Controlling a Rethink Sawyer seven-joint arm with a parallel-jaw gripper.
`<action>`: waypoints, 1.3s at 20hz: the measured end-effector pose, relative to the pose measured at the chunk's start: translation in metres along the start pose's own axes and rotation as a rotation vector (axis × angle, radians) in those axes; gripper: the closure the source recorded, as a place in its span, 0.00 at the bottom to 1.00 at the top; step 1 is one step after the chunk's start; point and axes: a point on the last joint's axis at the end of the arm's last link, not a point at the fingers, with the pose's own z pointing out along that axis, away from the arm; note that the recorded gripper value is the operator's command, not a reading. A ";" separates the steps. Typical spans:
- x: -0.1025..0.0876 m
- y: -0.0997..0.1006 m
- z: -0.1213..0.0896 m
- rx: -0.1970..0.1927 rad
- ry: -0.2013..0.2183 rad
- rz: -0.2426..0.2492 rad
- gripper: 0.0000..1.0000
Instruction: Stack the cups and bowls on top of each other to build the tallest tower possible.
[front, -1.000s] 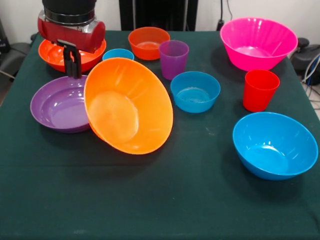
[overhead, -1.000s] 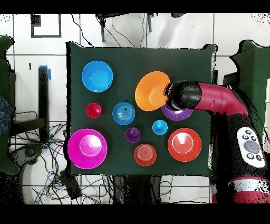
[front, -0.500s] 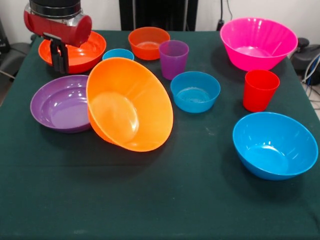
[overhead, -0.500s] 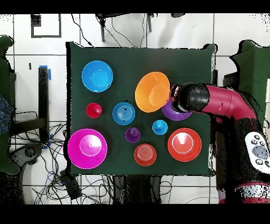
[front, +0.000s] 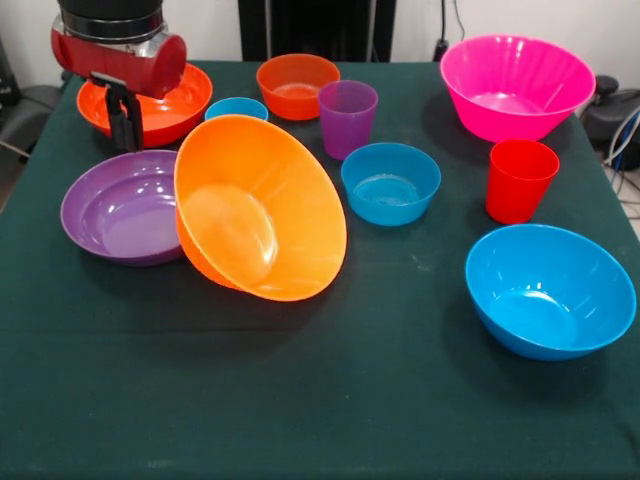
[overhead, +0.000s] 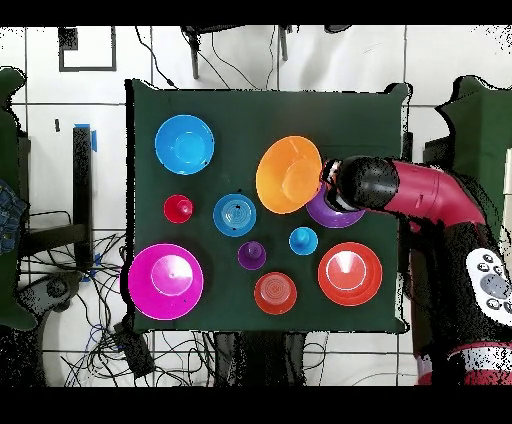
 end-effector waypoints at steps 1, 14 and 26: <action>0.000 0.004 0.000 -0.003 0.001 -0.003 1.00; 0.001 0.074 -0.024 -0.053 0.038 -0.026 1.00; 0.001 0.078 -0.045 -0.049 0.102 -0.014 1.00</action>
